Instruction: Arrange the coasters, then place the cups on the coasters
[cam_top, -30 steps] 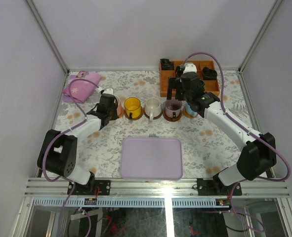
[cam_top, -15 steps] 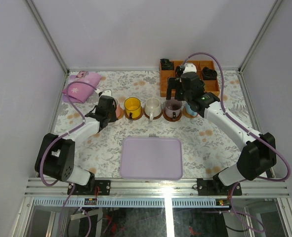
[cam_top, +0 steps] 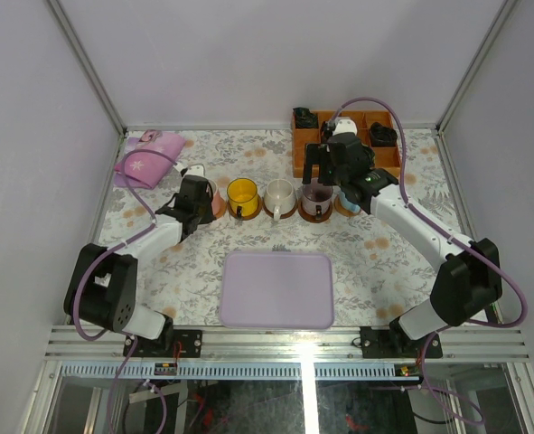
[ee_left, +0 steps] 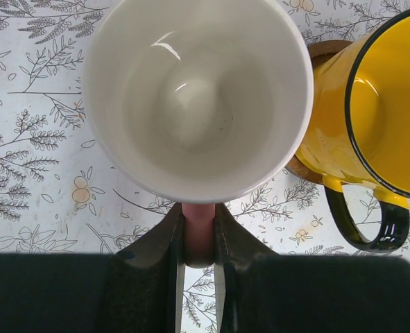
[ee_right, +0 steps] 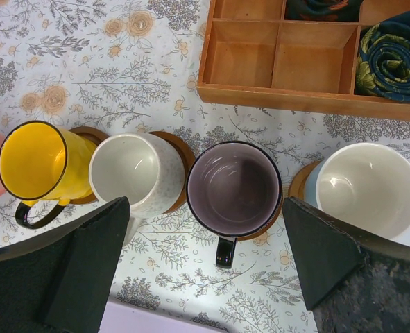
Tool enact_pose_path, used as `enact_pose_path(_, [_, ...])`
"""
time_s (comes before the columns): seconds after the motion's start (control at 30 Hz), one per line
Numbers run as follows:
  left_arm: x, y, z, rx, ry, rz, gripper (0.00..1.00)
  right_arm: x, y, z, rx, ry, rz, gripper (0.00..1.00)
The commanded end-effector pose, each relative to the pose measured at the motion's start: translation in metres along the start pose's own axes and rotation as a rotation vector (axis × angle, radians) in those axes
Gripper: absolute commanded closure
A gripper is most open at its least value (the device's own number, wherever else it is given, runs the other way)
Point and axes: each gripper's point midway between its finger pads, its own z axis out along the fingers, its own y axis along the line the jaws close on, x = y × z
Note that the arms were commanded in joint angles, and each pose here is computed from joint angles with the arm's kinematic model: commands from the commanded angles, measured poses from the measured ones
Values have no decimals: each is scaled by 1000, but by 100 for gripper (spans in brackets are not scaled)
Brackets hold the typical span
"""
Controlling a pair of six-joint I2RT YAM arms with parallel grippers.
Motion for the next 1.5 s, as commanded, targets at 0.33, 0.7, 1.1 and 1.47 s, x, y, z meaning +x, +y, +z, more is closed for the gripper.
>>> enact_pose_path(0.33, [-5,-15,2,46,1,43,64,-29,8,-6,-32,-82,32,1])
enact_pose_path(0.7, [-13,-15,-4,21,-25,71,42,-28,7,-6,-33,-83,26,1])
enact_pose_path(1.1, [-12,0,-11,-63,10,94,38,-26,7,-7,-34,-81,28,1])
enact_pose_path(1.47, [-4,18,-22,-152,41,73,35,-26,10,-4,-49,-73,26,1])
